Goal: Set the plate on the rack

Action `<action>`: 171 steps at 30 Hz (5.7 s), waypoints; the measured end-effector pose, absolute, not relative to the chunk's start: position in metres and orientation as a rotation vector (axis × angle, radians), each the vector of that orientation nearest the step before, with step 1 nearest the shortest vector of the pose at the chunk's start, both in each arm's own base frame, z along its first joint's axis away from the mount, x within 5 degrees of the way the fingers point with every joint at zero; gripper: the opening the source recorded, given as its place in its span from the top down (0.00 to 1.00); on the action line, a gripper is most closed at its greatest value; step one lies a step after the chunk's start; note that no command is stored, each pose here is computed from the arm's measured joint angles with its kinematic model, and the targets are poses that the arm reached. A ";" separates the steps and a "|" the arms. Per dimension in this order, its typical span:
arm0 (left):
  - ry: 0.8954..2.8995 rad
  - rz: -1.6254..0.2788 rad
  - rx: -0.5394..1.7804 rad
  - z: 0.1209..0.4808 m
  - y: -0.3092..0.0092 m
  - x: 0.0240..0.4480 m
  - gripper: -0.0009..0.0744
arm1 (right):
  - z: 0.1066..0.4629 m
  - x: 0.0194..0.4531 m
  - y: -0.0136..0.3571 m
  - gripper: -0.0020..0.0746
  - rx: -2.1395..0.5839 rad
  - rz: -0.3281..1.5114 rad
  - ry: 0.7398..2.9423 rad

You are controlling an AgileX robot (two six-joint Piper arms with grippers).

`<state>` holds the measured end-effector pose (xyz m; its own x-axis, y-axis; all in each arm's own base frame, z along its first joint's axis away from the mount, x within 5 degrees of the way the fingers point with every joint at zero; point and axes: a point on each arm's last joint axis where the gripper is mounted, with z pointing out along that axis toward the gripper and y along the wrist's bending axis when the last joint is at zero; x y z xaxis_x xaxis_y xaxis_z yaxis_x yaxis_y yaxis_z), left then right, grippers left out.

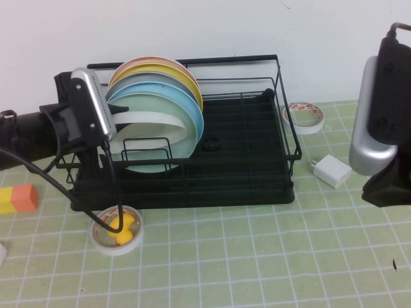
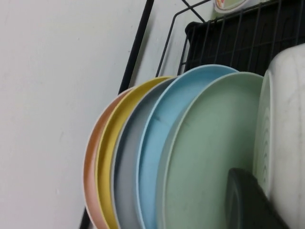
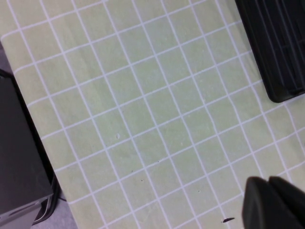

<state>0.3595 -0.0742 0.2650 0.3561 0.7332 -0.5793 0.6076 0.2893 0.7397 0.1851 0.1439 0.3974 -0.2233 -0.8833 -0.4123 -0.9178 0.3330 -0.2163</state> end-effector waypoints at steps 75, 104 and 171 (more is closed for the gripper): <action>1.411 0.046 1.270 0.274 -0.074 0.368 0.41 | 0.397 0.188 0.140 0.97 -1.576 0.028 2.146; 1.577 -0.044 -0.032 0.392 -0.007 0.199 0.99 | 0.357 0.101 0.060 0.97 -0.941 0.041 1.963; 1.460 -0.073 0.003 0.218 -0.002 0.054 0.99 | 0.231 0.060 0.053 0.97 -0.785 0.411 2.169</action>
<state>0.0542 -0.0021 0.2181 0.1087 -0.0479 -0.9929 0.0512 0.9978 -0.0425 0.0595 0.0530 0.2312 -0.5076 -0.4006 -0.7628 -0.6519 0.7574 0.0360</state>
